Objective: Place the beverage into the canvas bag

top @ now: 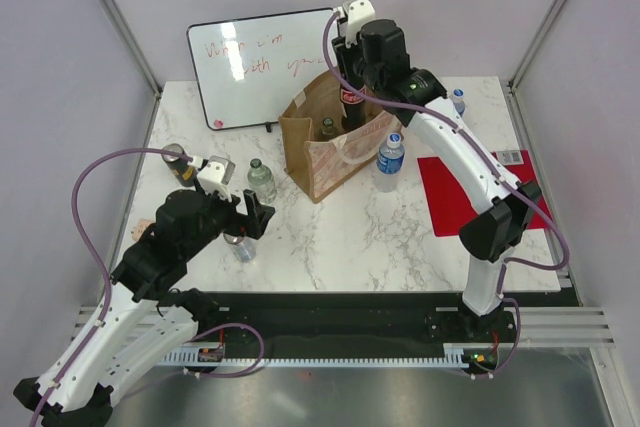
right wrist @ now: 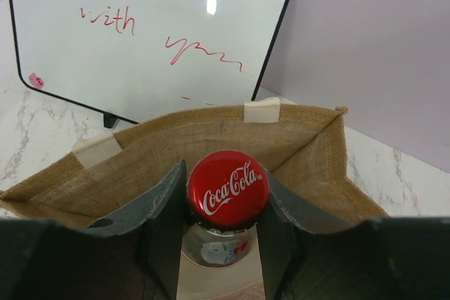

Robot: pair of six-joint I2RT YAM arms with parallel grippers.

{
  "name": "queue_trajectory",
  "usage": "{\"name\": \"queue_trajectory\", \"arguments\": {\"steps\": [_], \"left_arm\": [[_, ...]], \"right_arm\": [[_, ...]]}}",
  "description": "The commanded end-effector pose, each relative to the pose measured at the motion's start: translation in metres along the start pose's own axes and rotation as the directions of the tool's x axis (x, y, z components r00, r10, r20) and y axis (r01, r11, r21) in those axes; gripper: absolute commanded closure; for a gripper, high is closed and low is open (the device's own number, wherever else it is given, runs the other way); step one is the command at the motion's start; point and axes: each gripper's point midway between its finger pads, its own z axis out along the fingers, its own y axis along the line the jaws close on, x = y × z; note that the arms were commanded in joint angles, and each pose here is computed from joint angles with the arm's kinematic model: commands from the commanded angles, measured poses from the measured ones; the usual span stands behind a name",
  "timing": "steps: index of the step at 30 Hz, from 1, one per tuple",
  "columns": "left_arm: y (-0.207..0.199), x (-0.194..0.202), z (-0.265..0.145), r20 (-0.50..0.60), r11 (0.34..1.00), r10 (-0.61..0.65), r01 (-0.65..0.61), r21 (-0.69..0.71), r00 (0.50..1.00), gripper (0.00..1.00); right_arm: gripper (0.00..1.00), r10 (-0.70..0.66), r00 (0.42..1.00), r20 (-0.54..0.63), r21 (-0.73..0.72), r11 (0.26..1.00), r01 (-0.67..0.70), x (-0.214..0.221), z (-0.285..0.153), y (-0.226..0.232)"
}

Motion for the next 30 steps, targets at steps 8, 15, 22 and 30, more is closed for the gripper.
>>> {"name": "queue_trajectory", "arguments": {"steps": [8,15,22,30], "left_arm": [[-0.003,-0.008,0.001,0.035,0.999,0.034,-0.035,0.020,0.999,0.02],[-0.003,-0.008,0.002,0.034,0.999,0.034,-0.035,0.018,0.999,0.02],[-0.003,-0.006,0.004,0.024,0.999,0.035,-0.035,0.017,0.999,0.02],[-0.002,-0.005,0.005,0.021,0.999,0.036,-0.037,0.015,0.999,0.02]], "right_arm": [[1.00,0.061,0.926,0.372,0.028,0.997,-0.077,-0.086,-0.005,-0.033],[1.00,0.077,0.917,0.392,0.007,0.996,-0.086,-0.048,0.018,-0.031],[1.00,0.109,0.911,0.397,-0.018,0.994,-0.111,-0.028,0.037,-0.037],[1.00,0.176,0.907,0.382,-0.089,0.984,-0.154,-0.010,0.056,-0.027]]}}
